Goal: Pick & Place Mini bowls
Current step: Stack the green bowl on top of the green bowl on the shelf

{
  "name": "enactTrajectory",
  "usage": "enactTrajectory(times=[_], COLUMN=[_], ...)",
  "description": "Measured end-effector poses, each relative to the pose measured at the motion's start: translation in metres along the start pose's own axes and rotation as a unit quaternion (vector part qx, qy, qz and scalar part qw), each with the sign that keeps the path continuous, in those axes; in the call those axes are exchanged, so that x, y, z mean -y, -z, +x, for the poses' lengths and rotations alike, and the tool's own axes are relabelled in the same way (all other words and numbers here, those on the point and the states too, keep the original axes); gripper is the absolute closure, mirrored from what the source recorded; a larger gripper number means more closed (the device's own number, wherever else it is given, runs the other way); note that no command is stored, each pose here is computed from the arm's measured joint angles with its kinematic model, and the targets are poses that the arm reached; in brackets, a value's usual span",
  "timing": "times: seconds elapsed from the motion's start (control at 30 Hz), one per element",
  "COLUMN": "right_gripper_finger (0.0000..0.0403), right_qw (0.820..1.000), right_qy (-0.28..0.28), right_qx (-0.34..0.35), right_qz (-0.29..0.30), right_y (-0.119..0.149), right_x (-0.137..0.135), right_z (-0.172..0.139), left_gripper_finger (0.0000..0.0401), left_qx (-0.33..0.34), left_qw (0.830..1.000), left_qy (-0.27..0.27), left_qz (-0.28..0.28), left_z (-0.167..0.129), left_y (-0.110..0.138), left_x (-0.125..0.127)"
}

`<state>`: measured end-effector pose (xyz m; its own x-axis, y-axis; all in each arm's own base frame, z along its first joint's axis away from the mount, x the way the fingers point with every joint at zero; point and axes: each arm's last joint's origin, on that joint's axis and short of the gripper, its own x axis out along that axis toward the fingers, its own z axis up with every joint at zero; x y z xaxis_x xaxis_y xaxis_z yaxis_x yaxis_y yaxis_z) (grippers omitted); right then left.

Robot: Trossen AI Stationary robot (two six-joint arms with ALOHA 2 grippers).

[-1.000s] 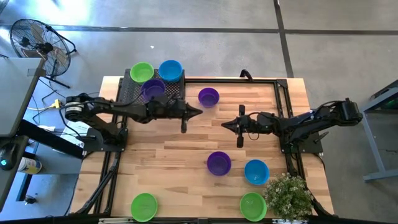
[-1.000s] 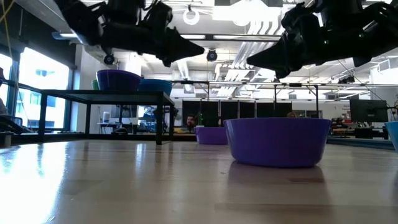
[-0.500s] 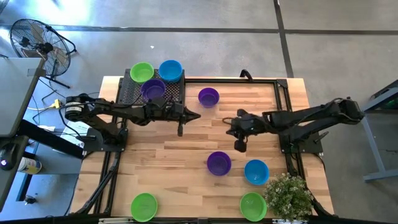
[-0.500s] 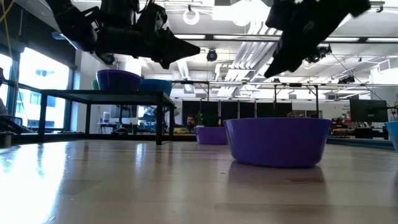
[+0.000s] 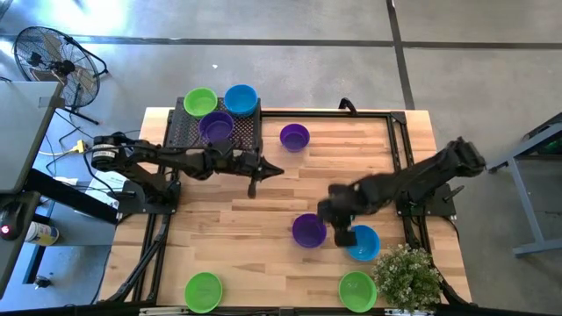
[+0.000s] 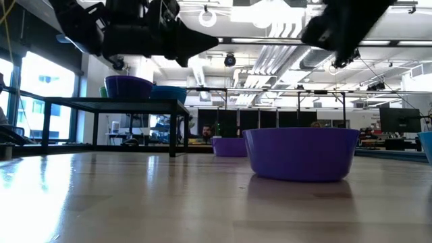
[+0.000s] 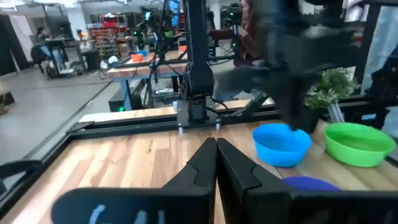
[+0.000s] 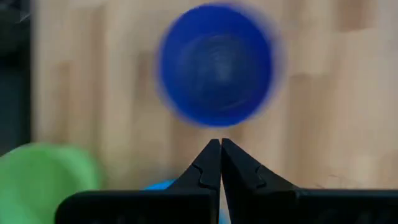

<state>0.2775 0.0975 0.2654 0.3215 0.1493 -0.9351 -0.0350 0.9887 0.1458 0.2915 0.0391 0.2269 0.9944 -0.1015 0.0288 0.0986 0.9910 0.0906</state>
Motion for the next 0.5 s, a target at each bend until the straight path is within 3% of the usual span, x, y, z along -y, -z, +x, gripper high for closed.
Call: enactTrajectory(times=[0.17,0.5], right_gripper_finger=[0.0378,0.0252], right_qw=[0.997,0.988], right_qy=[-0.044,-0.086], right_qx=[-0.056,-0.125], right_qz=[-0.003,-0.007], right_y=[0.004,0.030], right_x=[-0.041,-0.095], right_z=[0.019,0.054], left_gripper_finger=[0.0401,0.0401], left_qx=[0.004,0.005], left_qw=[1.000,0.999], left_qy=[0.000,-0.008], left_qz=[0.026,0.033], left_z=[0.002,0.003], left_y=[-0.001,-0.002], left_x=[0.010,0.011])
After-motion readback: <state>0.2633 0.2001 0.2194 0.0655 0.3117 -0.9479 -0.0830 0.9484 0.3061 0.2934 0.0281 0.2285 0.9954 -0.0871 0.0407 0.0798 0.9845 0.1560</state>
